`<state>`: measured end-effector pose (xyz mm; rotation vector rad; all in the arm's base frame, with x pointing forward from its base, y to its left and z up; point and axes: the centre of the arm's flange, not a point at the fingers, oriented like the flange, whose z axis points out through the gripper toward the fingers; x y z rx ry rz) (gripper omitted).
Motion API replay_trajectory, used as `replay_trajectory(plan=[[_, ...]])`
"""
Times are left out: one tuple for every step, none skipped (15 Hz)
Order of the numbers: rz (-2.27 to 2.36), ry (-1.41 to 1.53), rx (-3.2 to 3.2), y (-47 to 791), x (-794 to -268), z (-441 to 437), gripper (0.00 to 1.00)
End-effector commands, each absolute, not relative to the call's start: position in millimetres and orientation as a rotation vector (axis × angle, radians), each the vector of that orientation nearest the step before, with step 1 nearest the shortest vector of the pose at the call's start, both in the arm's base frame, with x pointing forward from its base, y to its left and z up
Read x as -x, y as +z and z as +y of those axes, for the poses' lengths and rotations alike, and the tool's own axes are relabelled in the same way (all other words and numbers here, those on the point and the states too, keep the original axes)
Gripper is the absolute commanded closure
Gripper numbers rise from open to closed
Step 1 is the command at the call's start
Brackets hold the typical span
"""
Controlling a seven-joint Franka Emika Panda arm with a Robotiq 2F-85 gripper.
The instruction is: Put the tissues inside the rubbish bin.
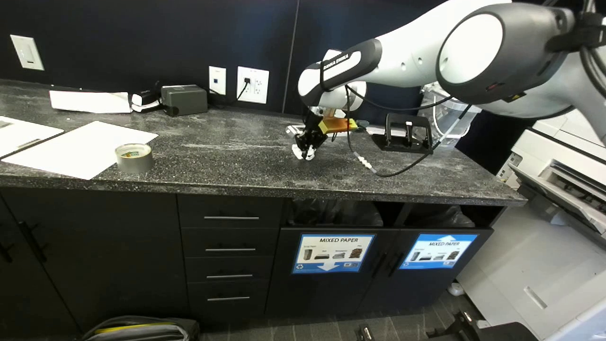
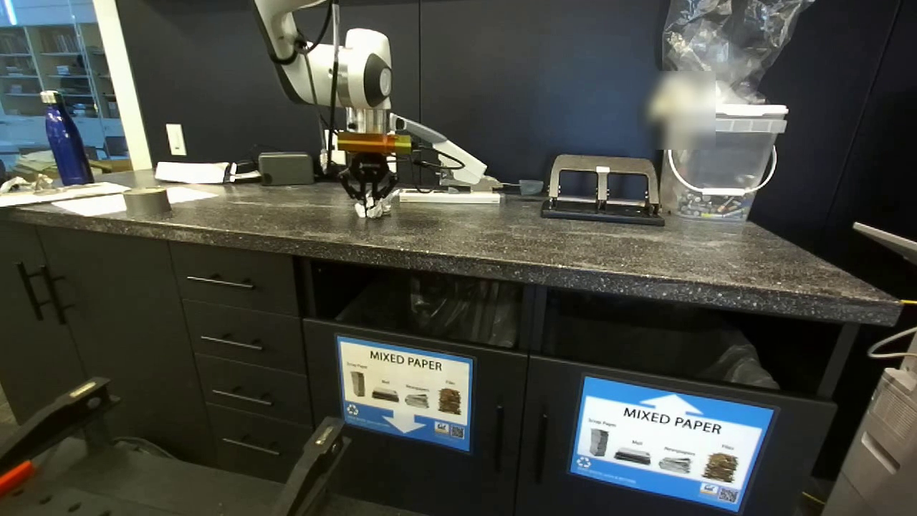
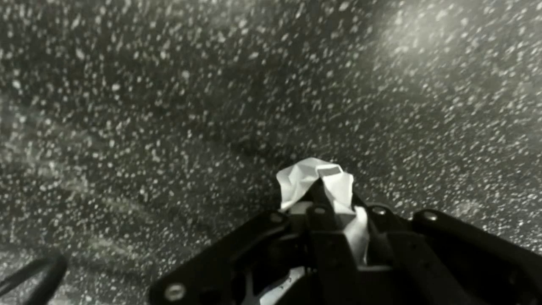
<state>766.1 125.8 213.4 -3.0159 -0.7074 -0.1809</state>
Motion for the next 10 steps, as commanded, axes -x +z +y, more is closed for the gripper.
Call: replay_trajectory(plan=[[-0.565, -0.030, 3.032, 217.0, -684.1, 120.4, 0.93], [-0.523, -0.023, 3.046, 219.0, -676.5, 119.1, 0.93], [-0.490, -0.005, 3.052, 219.3, -668.6, 118.0, 0.93], [-0.456, 0.009, 3.060, 220.2, -660.6, 116.2, 0.93], [-0.423, 0.020, 3.067, 222.4, -652.4, 114.3, 0.93], [-0.390, 0.029, 3.073, 223.0, -643.8, 111.6, 0.93], [-0.358, 0.034, 3.073, 224.3, -635.2, 108.7, 0.93], [-0.323, 0.038, 3.073, 225.5, -626.3, 105.3, 0.93], [-0.290, 0.046, 3.070, 225.5, -617.3, 101.5, 0.93], [-0.262, 0.053, 3.069, 225.3, -607.9, 97.8, 0.93]])
